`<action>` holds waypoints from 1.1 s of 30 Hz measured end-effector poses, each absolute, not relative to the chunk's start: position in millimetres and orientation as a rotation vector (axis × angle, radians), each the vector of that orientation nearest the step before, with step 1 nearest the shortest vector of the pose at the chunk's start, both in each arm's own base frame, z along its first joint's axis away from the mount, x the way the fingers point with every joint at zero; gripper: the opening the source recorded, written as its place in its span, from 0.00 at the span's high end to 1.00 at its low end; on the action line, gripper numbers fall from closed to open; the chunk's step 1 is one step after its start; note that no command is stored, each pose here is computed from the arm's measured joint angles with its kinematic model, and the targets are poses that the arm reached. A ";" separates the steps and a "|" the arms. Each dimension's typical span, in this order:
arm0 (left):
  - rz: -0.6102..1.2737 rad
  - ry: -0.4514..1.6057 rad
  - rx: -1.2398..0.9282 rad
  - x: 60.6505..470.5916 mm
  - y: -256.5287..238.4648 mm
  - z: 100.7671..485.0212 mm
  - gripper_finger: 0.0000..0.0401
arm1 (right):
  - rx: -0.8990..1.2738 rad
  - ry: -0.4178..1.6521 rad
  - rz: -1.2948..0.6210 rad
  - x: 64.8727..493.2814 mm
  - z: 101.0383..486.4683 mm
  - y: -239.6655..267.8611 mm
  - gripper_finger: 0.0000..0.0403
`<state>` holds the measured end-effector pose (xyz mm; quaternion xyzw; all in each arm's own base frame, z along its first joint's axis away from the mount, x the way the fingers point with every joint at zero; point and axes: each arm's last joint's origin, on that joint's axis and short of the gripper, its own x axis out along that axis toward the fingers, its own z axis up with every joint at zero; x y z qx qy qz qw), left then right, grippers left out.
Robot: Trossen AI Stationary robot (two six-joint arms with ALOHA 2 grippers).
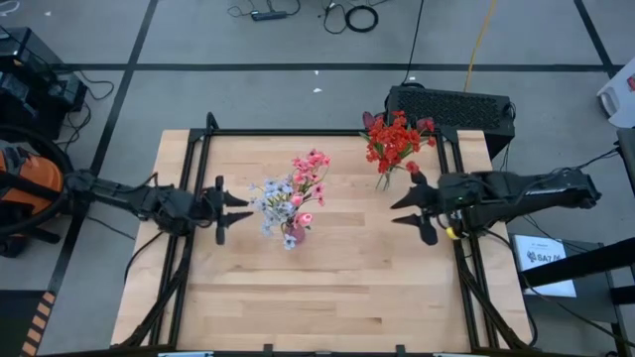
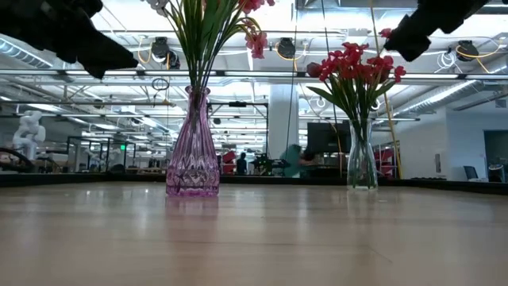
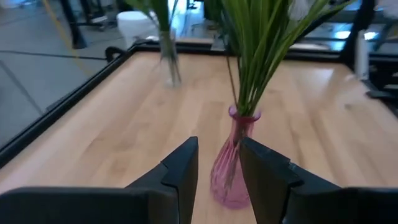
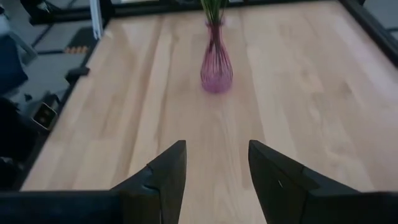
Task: Sort flowers into vase by color
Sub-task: Return to Home Position
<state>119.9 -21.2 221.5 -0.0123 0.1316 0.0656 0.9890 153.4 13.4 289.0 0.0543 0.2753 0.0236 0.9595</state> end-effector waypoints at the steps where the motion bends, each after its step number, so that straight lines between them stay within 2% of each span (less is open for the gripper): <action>1: 0.116 0.258 -0.024 119.6 -18.6 222.6 0.69 | 0.110 0.543 0.051 150.6 290.9 13.5 0.59; 7: 0.082 0.194 -0.011 123.0 -3.1 225.9 0.69 | 0.113 0.488 0.051 139.8 297.9 12.4 0.59; 14: -0.008 0.027 -0.099 122.3 0.6 189.6 0.69 | 0.145 0.503 0.053 137.2 297.0 14.0 0.59; 19: -0.006 0.021 -0.172 114.0 0.5 175.6 0.69 | 0.185 0.512 0.067 135.6 296.8 17.5 0.59; 26: 0.014 0.014 -0.165 101.9 1.0 173.5 0.69 | 0.150 0.469 0.115 126.2 299.8 20.9 0.59; 33: 0.021 0.006 -0.122 95.1 1.2 172.4 0.69 | 0.099 0.328 0.130 115.8 269.1 18.6 0.59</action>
